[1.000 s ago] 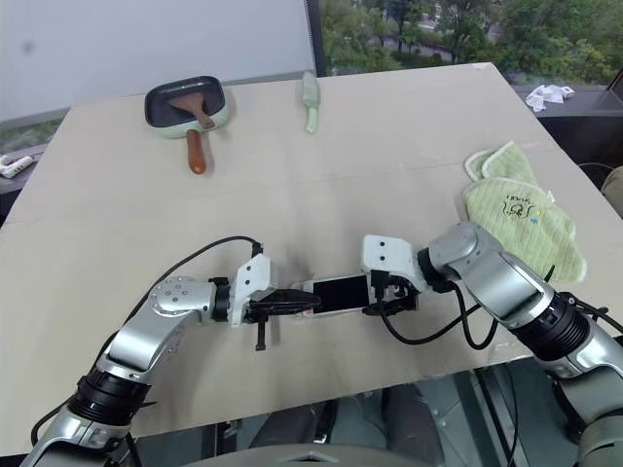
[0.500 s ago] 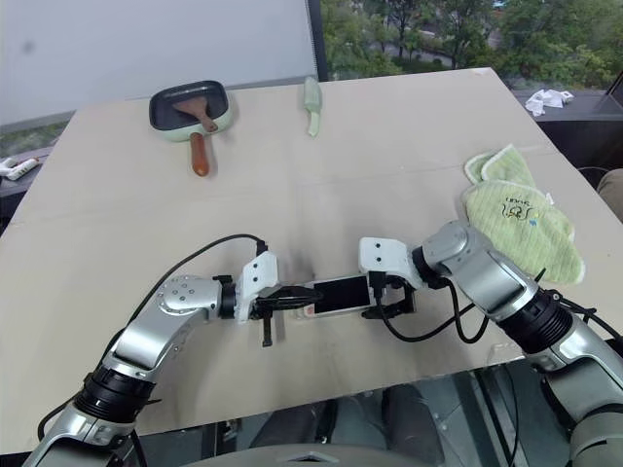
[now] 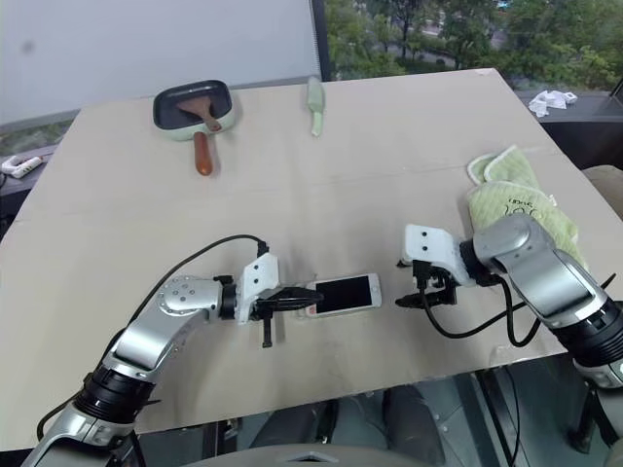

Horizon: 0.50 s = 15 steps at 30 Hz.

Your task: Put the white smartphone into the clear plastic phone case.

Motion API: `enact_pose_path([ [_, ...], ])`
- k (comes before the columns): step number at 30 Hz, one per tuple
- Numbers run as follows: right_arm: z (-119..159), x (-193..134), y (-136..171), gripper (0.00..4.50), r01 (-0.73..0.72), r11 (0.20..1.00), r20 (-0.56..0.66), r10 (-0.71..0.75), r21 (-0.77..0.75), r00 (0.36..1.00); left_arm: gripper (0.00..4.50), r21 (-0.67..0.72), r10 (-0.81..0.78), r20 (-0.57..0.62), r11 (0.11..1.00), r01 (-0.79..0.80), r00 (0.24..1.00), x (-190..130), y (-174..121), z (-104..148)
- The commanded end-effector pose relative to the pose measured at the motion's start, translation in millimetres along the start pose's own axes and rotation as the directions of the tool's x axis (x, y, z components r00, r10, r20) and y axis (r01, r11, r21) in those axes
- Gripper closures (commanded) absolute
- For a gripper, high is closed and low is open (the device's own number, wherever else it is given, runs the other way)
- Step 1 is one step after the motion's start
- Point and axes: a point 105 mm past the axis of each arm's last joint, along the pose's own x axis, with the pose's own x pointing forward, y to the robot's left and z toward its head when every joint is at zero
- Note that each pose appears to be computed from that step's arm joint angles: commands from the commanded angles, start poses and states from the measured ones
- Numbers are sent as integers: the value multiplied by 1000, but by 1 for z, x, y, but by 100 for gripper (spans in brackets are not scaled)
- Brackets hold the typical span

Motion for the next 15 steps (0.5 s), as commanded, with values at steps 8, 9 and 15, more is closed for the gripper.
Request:
enact_pose_path([
  [8,5,1,-3,437,77,995,21,-76,-64,997,450,-1,82,136,997,-82,987,-46,8,32],
  [9,6,2,-3,437,78,995,22,-77,-66,997,450,-6,91,109,996,-91,990,-54,8,29],
  [15,13,5,-2,437,72,995,42,-70,-69,997,450,-9,94,-61,995,-94,994,-77,3,-8],
])
